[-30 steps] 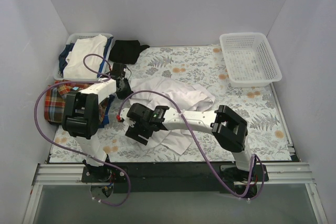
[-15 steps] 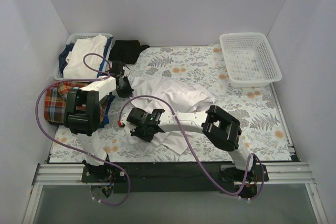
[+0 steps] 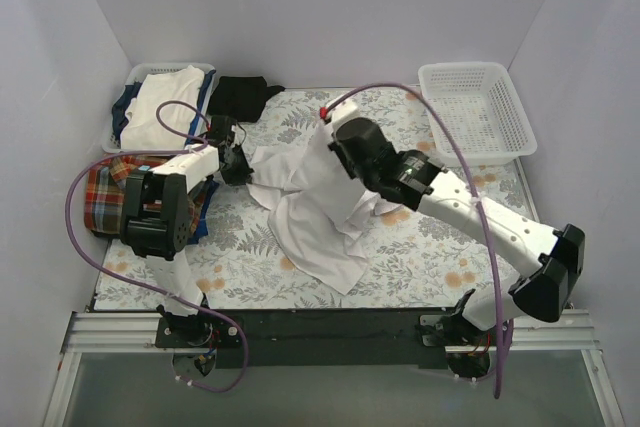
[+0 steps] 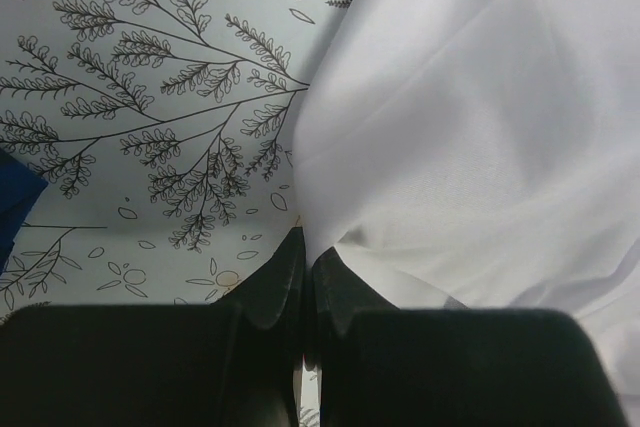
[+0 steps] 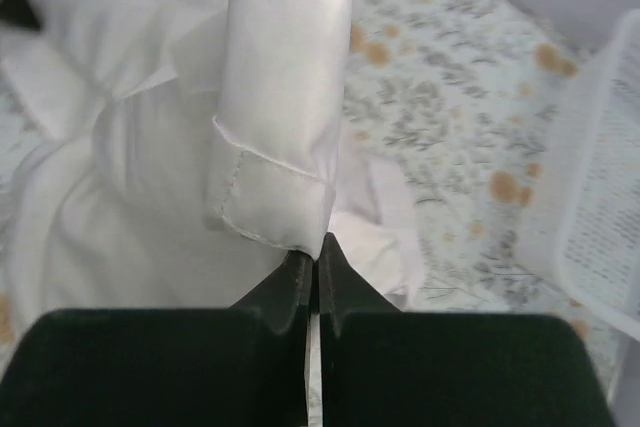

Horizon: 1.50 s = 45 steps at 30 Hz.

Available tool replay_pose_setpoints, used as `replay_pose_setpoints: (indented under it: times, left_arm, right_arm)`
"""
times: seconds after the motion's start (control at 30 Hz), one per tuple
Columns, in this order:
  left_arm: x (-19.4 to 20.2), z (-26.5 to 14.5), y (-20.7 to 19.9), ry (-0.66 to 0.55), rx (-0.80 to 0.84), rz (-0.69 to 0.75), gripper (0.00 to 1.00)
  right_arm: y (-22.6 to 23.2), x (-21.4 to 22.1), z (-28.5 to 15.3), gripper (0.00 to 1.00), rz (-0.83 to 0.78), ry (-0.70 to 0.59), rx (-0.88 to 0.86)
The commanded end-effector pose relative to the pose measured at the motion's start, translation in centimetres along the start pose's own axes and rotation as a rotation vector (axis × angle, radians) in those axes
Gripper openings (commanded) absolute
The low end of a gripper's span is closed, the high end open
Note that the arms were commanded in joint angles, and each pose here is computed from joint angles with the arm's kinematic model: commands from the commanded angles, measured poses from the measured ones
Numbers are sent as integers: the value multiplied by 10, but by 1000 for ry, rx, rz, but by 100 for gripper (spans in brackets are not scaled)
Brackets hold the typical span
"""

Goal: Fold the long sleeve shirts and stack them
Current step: Flatten the shirt out

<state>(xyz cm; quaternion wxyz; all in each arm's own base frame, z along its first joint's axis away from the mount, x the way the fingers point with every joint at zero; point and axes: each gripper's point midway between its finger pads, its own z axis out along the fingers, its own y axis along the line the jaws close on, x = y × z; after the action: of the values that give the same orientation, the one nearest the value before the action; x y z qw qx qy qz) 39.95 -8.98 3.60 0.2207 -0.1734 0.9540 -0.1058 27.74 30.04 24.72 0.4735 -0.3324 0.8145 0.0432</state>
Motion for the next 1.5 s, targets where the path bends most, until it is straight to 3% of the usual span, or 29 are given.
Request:
replay_pose_setpoints:
  times: [0.0,0.13,0.3,0.43,0.63,0.87,0.97,1.07,1.2,1.3,1.33,1.4,1.47]
  left_arm:
    - [-35,-39,-25,-111,93,28,0]
    - [-47,-58,-37,-151,139,43,0]
    - [-68,-95,-57,-228,211,83,0]
    - [-83,-124,-70,-292,252,109,0]
    - [-104,-170,-87,-390,307,144,0]
    - [-136,-220,-106,-508,355,154,0]
    - [-143,-219,-112,-510,364,153,0]
    - [-157,-210,-122,-514,379,159,0]
    - [-182,-193,-140,-521,411,158,0]
    - [-200,-176,-163,-517,468,161,0]
    - [-207,-163,-174,-502,496,159,0]
    - [-209,-149,-192,-487,528,171,0]
    - [-212,-129,-215,-471,570,198,0]
  right_arm:
    - [-101,-48,-25,1,59,-119,378]
    - [-164,-104,-66,1,93,-254,648]
    - [-206,-170,-127,1,172,-474,773]
    - [-237,-220,-200,1,239,-690,848]
    - [-265,-245,-284,1,307,-897,908]
    - [-284,-235,-375,1,417,-1118,859]
    - [-282,-216,-377,1,434,-1112,837]
    - [-278,-186,-355,1,447,-1007,845]
    - [-259,-129,-300,1,441,-762,795]
    - [-238,-70,-266,1,517,-625,719]
    - [-235,-57,-270,1,638,-660,671]
    - [-221,-20,-247,1,651,-564,648]
    - [-212,-2,-242,1,724,-554,601]
